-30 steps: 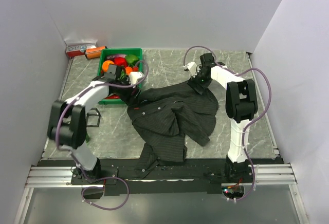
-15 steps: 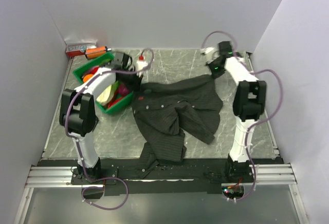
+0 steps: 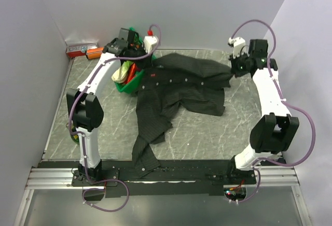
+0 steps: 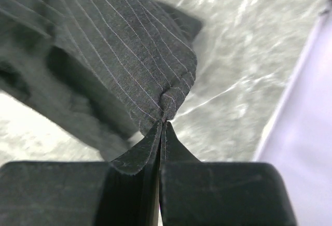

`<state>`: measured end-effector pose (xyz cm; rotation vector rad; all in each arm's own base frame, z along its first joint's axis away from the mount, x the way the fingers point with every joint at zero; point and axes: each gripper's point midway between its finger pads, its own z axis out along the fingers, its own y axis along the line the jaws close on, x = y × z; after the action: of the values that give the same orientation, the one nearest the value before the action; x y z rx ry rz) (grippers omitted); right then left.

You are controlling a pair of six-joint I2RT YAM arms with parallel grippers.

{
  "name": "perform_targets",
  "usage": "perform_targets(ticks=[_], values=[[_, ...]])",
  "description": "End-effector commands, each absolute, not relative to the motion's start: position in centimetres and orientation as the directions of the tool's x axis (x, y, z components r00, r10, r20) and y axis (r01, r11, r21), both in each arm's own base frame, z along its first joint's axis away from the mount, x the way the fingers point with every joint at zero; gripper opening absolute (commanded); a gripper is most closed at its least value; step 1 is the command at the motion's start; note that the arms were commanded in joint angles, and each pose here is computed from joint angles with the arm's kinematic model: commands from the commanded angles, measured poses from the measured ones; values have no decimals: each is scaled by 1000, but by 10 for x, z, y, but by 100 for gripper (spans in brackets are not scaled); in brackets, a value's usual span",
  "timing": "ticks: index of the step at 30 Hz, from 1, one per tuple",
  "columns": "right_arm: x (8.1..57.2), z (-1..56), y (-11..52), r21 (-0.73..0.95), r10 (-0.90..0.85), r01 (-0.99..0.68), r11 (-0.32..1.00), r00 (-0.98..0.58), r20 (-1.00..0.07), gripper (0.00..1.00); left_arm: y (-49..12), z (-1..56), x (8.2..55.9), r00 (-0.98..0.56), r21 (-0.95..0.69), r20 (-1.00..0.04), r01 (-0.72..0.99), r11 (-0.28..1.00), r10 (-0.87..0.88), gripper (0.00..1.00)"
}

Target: Remove the brooch from the garment

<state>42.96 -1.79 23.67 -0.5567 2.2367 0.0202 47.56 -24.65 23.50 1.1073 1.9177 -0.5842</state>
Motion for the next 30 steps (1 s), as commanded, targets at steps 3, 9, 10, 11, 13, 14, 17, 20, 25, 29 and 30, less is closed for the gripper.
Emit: perform_targets(ticks=[3,9,10,11,13,14,17,20,25,29,30], values=[[389,199,-6,-60,-347,-415,908,-662,-664,0,-230,199,444,-172,97,-762,923,373,625,1],[366,191,4,-3,-362,-461,887,-693,-624,0,-194,151,400,-257,44,-612,933,357,748,1],[365,188,4,3,-365,-465,885,-698,-616,0,-183,140,393,-271,42,-574,932,359,772,1],[362,186,5,15,-367,-471,882,-707,-604,0,-178,144,387,-266,54,-569,932,358,778,1],[364,185,6,32,-361,-472,881,-715,-599,0,-167,134,374,-274,53,-528,934,353,804,1],[363,185,8,44,-359,-475,879,-719,-595,0,-160,138,371,-268,76,-510,932,353,817,1],[364,191,20,65,-369,-505,860,-705,-606,0,-147,135,356,-290,57,-453,934,353,843,1],[363,188,33,64,-399,-543,837,-687,-607,0,-136,131,347,-308,45,-401,934,355,863,3],[361,179,49,89,-414,-575,813,-679,-606,0,-120,120,350,-325,81,-321,926,368,890,5],[364,176,54,101,-412,-579,809,-681,-606,0,-123,111,368,-305,133,-343,920,368,888,1],[365,176,53,101,-413,-579,809,-682,-603,0,-126,106,367,-282,130,-357,929,346,890,1]])
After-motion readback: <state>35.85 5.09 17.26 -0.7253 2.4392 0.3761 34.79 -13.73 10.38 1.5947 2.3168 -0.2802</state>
